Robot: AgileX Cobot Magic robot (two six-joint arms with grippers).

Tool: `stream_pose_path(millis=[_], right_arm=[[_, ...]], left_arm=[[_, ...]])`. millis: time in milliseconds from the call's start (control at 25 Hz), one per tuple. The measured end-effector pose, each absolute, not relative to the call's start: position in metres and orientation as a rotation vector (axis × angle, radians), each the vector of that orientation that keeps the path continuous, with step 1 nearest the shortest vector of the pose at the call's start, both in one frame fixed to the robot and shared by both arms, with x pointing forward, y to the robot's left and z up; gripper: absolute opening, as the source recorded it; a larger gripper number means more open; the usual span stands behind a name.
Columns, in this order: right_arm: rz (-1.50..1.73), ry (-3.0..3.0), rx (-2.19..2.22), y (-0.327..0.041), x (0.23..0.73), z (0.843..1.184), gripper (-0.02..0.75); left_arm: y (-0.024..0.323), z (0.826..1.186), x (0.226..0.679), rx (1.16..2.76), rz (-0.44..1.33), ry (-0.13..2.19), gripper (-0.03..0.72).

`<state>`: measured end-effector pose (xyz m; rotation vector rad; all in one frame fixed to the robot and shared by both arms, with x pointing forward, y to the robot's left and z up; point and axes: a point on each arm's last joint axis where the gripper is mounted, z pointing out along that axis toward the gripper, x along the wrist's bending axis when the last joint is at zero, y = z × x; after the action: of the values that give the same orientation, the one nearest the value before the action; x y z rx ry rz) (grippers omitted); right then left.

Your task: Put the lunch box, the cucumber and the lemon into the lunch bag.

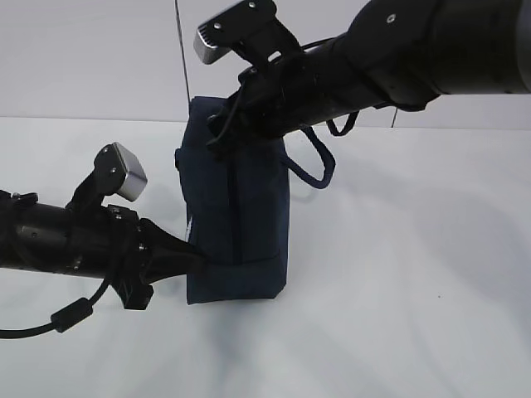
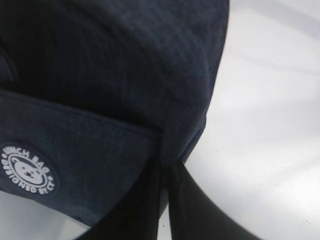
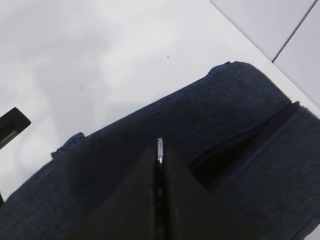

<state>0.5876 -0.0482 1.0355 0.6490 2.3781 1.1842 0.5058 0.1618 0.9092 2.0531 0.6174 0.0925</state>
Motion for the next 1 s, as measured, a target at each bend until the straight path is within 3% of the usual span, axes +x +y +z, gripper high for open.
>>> stream_pose_path(millis=[360,1000], right_arm=[[1.158,2.299,0.707,-0.062,0.603,1.034,0.004],[1.174,2.235,0.713,-0.053,0.624,1.034,0.005]], left_arm=[[0.162,0.909,0.506,2.05,0.092,0.623,0.003],[0.145,0.906,0.497,2.1,0.081,0.585,0.002]])
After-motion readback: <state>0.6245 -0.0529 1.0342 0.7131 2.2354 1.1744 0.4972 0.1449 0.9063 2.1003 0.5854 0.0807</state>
